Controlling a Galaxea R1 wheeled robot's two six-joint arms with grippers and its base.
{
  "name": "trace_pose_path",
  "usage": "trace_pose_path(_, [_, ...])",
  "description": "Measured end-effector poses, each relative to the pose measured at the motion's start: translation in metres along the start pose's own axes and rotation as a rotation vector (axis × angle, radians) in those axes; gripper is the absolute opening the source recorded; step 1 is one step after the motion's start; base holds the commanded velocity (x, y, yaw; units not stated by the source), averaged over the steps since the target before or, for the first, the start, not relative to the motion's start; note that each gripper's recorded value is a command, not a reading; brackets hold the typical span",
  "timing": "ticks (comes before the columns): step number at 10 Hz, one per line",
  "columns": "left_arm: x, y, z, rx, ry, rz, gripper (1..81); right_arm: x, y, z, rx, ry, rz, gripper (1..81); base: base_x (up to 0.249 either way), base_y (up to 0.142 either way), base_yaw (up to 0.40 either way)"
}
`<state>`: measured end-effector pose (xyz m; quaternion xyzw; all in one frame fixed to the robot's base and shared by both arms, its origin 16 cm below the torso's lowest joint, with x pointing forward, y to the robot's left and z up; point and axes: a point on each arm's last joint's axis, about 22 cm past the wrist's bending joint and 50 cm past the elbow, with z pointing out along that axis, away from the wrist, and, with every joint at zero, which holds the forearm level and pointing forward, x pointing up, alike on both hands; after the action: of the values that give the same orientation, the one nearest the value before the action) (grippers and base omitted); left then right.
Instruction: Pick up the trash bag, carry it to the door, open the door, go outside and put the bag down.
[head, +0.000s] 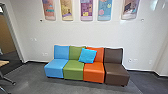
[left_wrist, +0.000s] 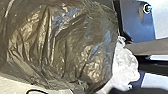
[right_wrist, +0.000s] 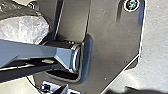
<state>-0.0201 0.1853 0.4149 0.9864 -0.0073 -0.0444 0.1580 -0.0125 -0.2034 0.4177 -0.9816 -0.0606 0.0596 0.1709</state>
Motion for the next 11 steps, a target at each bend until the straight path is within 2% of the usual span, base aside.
trace_pose_path(2, [0.0095, -0.0006, -0.0013, 0.001, 0.013, 0.006, 1.0, -0.0050, -0.0036, 0.0014, 0.005, -0.008, 0.001, 81.1, 0.000, 0.000, -0.234])
trace_pose_path(4, [0.0042, 0.0000, -0.0006, 0.000, 0.004, 0.005, 1.0, -0.0055, -0.0029, 0.0013, 0.004, -0.008, 0.001, 81.1, 0.000, 0.000, -0.263])
trace_pose_path(7, [0.0064, 0.0015, -0.0003, 0.001, 0.007, 0.025, 1.0, -0.0030, -0.0028, 0.0011, 0.004, -0.004, 0.000, 81.1, 0.000, 0.000, -0.291])
trace_pose_path(11, [0.0066, 0.0053, 0.0006, -0.003, 0.006, 0.026, 1.0, -0.0032, -0.0028, 0.0011, 0.004, -0.005, 0.000, 81.1, 0.000, 0.000, -0.301])
